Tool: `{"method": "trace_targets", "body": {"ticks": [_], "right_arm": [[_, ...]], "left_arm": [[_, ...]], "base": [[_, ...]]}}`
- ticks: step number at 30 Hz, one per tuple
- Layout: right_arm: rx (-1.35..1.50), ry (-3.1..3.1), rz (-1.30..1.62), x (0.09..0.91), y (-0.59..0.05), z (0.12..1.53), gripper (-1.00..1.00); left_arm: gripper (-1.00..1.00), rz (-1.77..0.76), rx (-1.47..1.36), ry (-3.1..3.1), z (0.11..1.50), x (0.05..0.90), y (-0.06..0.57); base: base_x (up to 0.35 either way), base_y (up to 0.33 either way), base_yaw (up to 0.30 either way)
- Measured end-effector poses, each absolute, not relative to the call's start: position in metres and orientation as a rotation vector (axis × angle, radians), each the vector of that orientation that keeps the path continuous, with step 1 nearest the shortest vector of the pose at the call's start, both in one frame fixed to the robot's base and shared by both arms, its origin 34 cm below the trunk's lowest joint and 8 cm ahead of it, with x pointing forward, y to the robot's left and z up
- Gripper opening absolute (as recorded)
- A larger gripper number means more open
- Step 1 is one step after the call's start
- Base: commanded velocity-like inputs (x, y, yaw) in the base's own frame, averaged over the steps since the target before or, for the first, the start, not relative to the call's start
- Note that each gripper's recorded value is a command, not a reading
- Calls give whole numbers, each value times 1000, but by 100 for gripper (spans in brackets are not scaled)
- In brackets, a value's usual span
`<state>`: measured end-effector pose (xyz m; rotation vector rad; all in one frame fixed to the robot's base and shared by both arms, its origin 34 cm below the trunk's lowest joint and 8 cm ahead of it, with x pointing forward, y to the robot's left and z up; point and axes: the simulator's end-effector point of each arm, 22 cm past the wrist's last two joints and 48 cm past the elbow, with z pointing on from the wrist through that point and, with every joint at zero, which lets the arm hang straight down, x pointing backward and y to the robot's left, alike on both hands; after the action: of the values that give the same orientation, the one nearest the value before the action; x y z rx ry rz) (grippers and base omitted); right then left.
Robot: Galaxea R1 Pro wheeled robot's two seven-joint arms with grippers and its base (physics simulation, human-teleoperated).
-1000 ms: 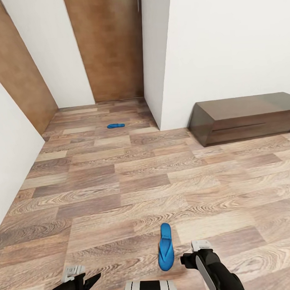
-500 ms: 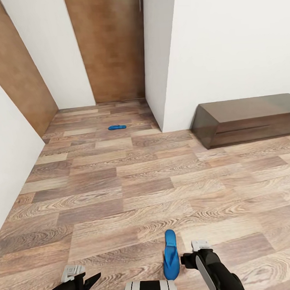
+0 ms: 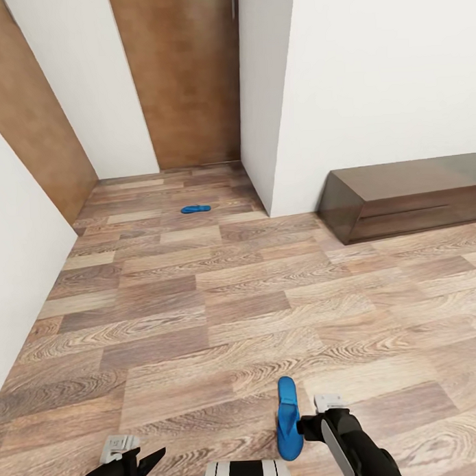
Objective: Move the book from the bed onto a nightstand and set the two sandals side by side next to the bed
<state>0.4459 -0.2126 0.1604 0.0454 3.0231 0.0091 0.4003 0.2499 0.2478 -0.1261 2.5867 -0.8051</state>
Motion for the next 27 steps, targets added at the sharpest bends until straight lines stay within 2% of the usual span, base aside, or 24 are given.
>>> {"method": "trace_targets", "body": {"ticks": [7,14,21,27], "right_arm": [[46,3023,9,446,-213,160,100],[45,3023,9,446,-213,160,100],[46,3023,9,446,-213,160,100],[45,3022,9,446,-213,161,100]], "left_arm": [[100,-805,-126,2587,248,400,250],[100,-804,-125,2587,248,400,250],[100,-804,-128,2586,248,401,251],[100,-803,-128,2586,248,401,251]], "base": [[1,9,0],[69,153,0],[23,30,0],[228,2,0]]}}
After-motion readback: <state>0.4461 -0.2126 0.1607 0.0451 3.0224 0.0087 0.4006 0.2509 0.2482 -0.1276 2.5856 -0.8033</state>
